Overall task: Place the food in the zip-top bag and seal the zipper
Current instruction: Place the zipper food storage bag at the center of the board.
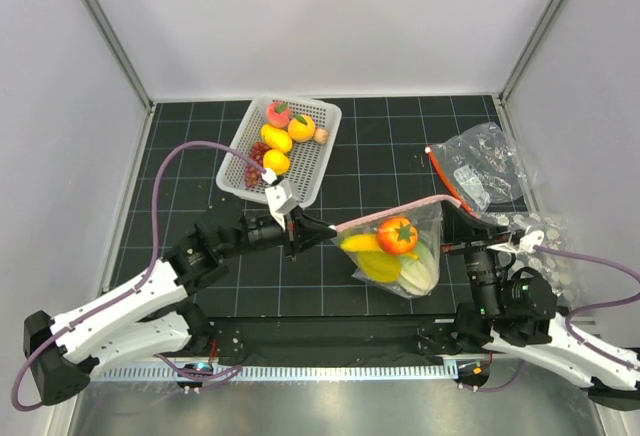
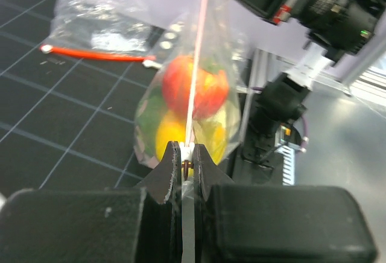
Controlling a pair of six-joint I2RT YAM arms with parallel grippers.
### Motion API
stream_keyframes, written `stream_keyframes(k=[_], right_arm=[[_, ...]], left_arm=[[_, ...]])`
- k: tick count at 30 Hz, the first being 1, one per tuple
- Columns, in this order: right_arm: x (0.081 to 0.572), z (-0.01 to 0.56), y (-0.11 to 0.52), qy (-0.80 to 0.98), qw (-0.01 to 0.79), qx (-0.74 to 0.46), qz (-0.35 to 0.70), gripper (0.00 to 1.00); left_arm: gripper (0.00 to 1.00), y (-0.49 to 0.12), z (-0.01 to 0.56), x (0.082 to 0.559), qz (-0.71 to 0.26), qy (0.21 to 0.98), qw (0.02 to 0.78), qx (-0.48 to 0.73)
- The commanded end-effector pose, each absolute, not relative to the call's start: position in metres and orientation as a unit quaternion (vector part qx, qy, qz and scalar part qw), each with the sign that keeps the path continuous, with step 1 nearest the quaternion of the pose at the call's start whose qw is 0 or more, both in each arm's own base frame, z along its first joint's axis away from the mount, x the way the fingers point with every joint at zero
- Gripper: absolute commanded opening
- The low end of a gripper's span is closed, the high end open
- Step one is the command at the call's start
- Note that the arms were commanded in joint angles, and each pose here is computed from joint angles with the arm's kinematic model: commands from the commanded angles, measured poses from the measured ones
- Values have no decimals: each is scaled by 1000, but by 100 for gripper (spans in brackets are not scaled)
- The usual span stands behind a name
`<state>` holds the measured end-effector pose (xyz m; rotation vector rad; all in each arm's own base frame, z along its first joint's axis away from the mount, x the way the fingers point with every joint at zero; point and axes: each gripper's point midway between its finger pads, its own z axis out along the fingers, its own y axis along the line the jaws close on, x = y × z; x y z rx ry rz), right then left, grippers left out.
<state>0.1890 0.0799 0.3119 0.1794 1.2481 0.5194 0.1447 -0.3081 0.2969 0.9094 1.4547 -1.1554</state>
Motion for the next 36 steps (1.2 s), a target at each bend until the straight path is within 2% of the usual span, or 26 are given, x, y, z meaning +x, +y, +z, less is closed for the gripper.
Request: stream_keyframes(k=[1,4,7,10,11,14,19,20,22,23,24,25,26,29,32,36], right_arm=[[194,332,53,556,787,162,214,1],[202,346,80,569,788,116,202,1],[234,334,128,622,774,46,109,1],[261,337,146,634,766,25,104,1],[272,329,174,643,750,3,154,1],[309,319,195,667,711,-5,223,1],[348,317,224,685,671,-29,282,3],[353,315,228,689,665,-35,285,7],[361,314,240,695,655,-49,293,40],[362,315,242,697,652,-49,295,61],[362,315,245,705,641,-52,298,87],[362,314,247,713,631,-45,303,92],[360,315,247,719,623,-39,306,95],[351,321,232,737,601,23,309,97],[339,321,198,743,600,98,281,98],[329,288,143,743,609,197,195,100]], left_arm=[[0,-289,313,177,-425,651,554,298],[0,-276,306,198,-381,689,565,247],[0,-243,298,227,-299,726,597,161],[0,-219,296,238,-254,738,615,113],[0,-207,296,240,-235,740,624,94],[1,-191,298,240,-219,740,632,67],[2,-175,287,252,-160,761,628,33],[9,-172,284,255,-143,765,628,25],[18,-164,275,265,-102,774,625,7],[36,-162,271,267,-90,778,621,4],[47,-161,274,269,-85,779,622,-1],[53,-159,271,271,-72,782,619,-5],[67,-159,272,271,-72,783,618,-10],[79,-160,280,267,-96,776,624,-17],[84,-158,288,260,-130,760,636,-24],[88,-148,300,257,-147,736,659,-51]])
